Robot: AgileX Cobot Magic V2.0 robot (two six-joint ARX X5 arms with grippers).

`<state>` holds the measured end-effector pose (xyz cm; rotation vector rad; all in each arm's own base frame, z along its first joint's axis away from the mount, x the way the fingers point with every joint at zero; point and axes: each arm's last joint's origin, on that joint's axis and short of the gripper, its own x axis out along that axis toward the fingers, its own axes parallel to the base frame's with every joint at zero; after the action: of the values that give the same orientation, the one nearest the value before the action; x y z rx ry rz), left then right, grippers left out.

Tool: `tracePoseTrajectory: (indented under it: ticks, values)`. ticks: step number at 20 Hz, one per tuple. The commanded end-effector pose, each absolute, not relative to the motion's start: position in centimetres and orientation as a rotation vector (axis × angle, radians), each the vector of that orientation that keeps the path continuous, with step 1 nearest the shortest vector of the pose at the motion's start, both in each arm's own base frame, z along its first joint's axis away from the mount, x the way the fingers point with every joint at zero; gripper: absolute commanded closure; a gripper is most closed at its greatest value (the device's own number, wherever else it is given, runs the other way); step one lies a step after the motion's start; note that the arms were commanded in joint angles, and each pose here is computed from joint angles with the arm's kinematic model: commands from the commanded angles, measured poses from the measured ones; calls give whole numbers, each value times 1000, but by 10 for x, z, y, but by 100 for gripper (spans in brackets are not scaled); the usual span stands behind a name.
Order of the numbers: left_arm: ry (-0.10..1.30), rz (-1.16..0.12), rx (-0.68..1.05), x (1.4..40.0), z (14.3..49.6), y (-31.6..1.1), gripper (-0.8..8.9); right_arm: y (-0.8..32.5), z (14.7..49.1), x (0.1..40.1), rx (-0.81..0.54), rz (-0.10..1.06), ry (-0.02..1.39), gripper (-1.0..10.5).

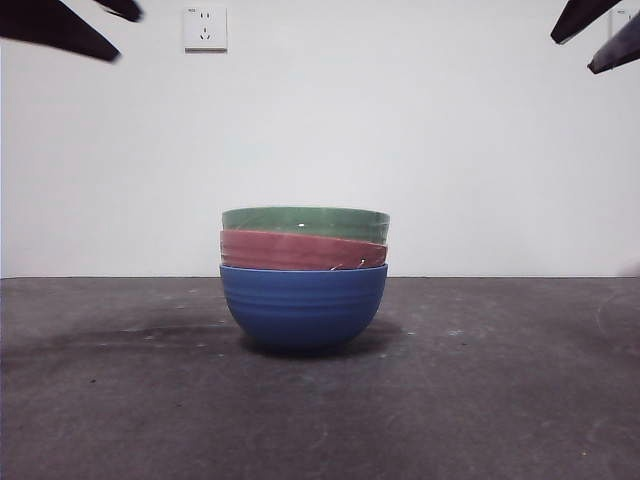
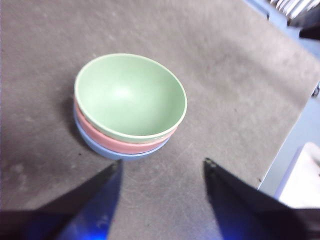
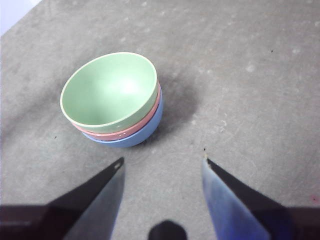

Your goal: Pick up the green bowl on the top,put the green bowl on the left,pick up the red bowl in the middle,put the red bowl on the right

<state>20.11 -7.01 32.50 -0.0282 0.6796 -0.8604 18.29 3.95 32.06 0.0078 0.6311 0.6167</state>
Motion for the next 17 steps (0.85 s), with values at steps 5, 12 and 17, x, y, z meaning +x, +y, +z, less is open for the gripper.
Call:
tracePoseTrajectory:
  ticks: [5, 12, 17]
  values:
    - [740, -1001, 151, 236, 335, -145, 469, 41, 316, 190, 9, 625, 653, 691]
    - [881, -984, 436, 274, 313, -216, 471, 41, 315, 192, 10, 625, 661, 694]
    - [969, -964, 572, 285, 273, -239, 471, 41, 315, 192, 10, 624, 661, 694]
